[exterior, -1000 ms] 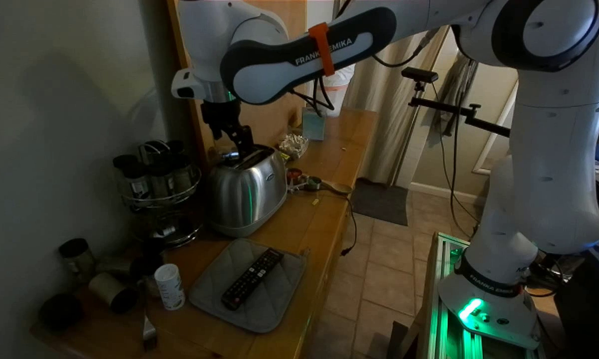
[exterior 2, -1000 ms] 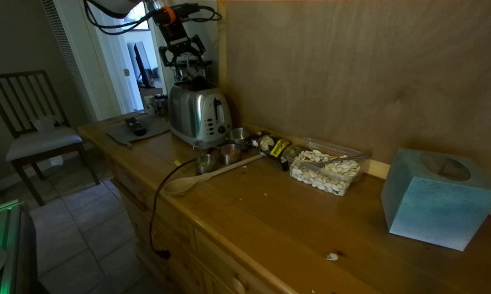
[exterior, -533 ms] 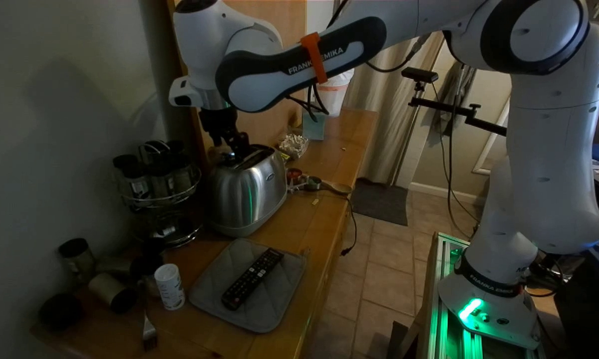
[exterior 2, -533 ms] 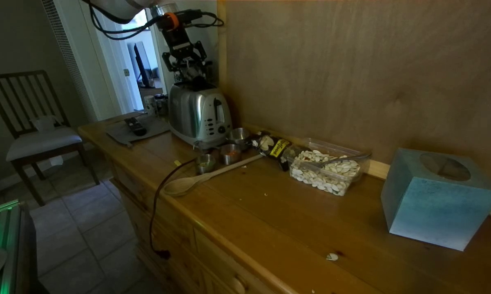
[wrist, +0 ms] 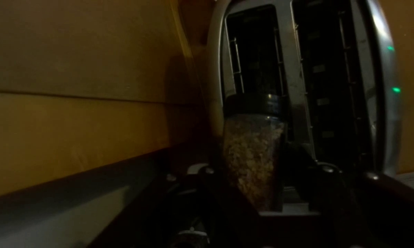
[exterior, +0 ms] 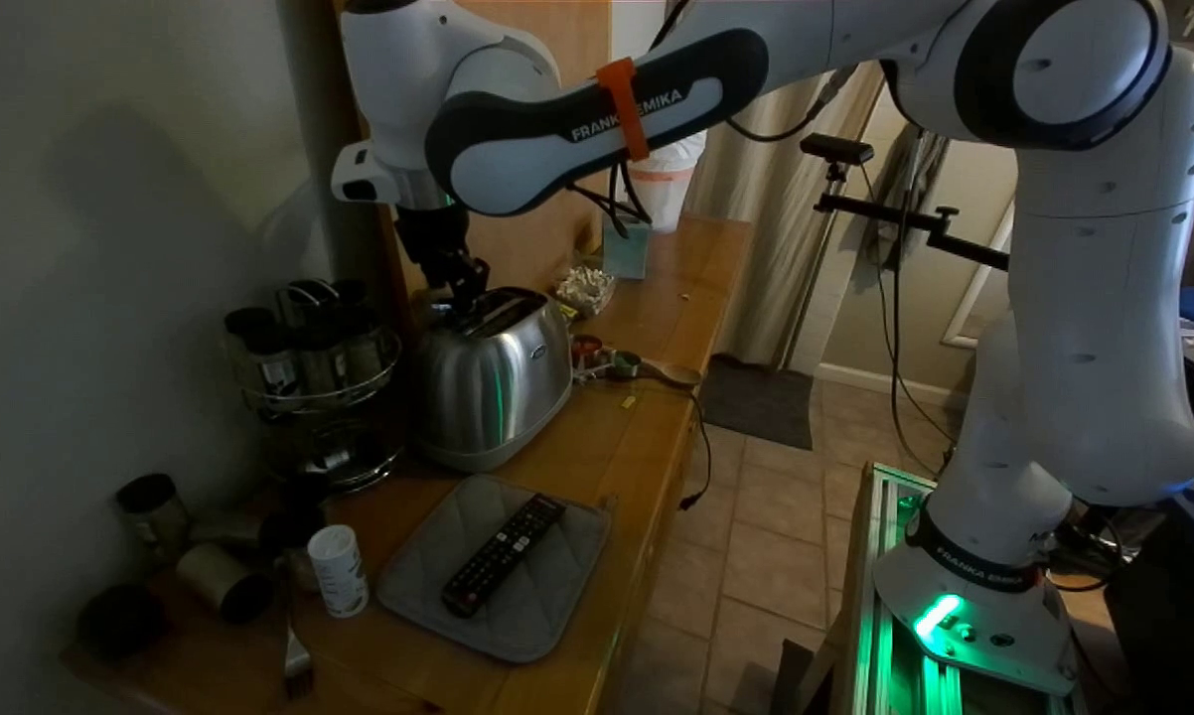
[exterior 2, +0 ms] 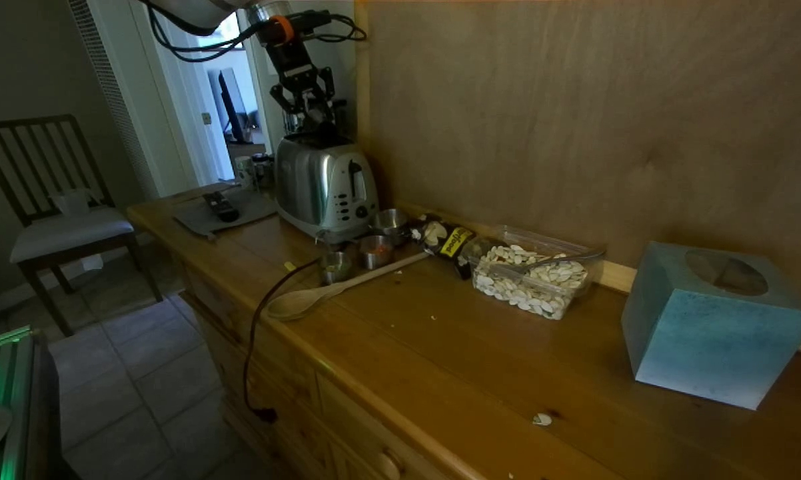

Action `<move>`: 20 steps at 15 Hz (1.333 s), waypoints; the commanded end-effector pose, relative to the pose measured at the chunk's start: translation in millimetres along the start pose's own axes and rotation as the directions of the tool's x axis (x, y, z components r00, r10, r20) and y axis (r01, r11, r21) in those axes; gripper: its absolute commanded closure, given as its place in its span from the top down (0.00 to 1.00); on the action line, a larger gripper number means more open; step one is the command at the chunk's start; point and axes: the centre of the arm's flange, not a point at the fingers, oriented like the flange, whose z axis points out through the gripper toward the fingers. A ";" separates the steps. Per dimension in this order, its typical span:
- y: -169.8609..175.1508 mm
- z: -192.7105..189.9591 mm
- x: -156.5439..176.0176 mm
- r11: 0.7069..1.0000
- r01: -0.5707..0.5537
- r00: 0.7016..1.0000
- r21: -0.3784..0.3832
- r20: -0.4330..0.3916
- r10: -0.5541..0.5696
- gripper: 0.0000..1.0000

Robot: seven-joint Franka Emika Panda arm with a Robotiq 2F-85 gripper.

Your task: Put the silver object on the counter

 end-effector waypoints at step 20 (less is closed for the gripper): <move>-47.7 -59.8 -111.2 0.977 0.066 0.921 0.204 0.365 -0.138 0.24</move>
